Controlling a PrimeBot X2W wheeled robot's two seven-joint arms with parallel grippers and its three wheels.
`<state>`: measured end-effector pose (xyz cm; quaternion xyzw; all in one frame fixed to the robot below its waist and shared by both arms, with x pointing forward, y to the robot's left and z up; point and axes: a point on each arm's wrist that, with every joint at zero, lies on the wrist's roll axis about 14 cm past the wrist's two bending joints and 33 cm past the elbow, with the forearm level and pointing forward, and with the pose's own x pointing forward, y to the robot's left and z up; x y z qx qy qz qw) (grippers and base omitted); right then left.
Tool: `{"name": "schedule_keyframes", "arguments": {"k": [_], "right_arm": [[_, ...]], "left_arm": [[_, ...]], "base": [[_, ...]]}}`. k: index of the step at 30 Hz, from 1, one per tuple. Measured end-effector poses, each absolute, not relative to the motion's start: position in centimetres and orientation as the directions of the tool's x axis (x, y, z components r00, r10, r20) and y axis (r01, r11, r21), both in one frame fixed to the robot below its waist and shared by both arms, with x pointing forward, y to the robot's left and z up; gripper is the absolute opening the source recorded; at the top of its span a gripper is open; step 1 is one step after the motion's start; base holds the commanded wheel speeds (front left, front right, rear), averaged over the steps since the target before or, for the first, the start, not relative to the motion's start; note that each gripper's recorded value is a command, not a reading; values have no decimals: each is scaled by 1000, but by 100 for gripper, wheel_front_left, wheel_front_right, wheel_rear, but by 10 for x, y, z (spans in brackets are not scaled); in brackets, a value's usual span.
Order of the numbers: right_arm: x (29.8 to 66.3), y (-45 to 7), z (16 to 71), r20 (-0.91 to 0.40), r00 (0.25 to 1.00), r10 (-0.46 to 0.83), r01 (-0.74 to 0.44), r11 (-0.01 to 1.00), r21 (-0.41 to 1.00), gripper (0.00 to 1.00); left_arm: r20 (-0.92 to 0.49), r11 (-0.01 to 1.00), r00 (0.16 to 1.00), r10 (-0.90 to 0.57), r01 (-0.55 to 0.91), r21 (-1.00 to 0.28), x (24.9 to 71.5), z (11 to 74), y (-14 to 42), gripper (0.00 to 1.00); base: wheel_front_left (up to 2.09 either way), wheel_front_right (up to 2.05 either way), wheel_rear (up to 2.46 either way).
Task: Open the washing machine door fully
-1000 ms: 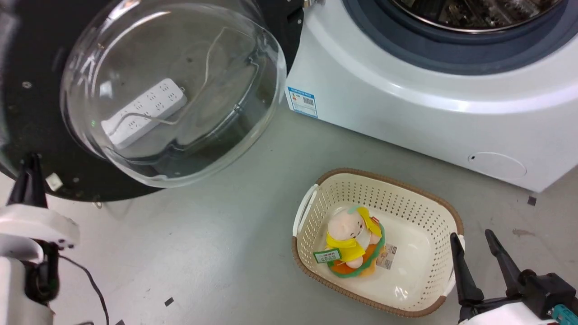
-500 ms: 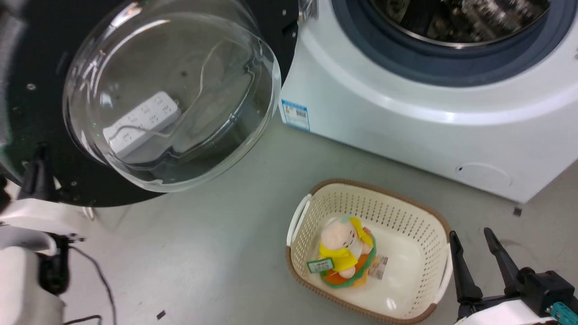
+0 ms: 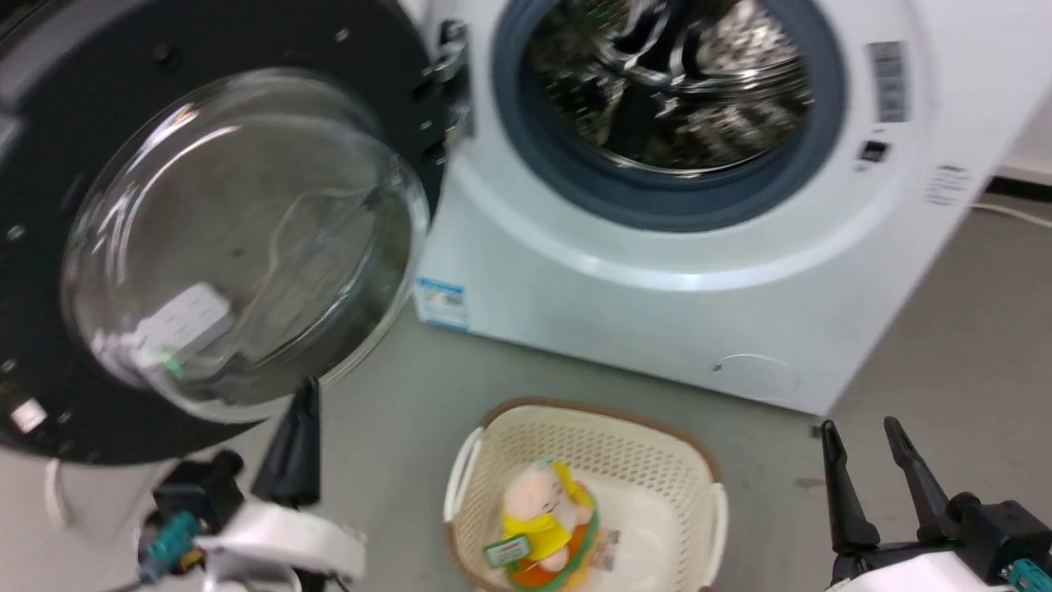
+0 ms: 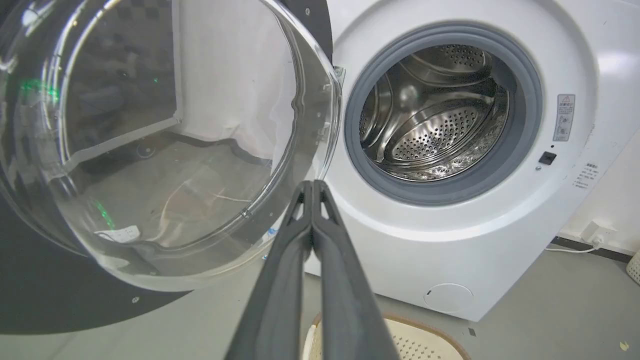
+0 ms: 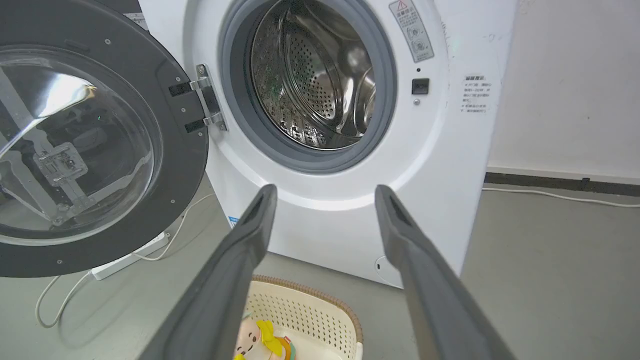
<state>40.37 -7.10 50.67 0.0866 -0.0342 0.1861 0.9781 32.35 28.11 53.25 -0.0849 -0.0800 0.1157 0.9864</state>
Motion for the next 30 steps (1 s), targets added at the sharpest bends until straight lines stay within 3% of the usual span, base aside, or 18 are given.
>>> {"name": "schedule_keyframes", "arguments": {"k": [13, 14, 15, 16, 30], "right_arm": [[367, -145, 534, 174, 972, 158, -181, 976, 121, 100], [365, -149, 535, 176, 973, 148, -170, 978, 120, 100], [363, -152, 535, 176, 975, 137, -160, 980, 119, 100], [362, -155, 535, 177, 976, 129, -151, 981, 119, 100], [351, -166, 524, 144, 985, 99, -114, 988, 107, 100]], "left_arm": [[100, 978, 992, 74, -53, -201, 334, 514, 198, 0], [93, 979, 994, 59, -40, -199, 335, 511, 192, 8], [87, 981, 995, 44, -27, -190, 335, 509, 186, 89], [82, 984, 996, 29, -13, -179, 336, 508, 182, 100], [73, 993, 996, -49, 57, -107, 342, 504, 157, 100]], "base": [[0, 0, 0], [0, 0, 0], [0, 0, 0], [0, 0, 0], [0, 0, 0]]}}
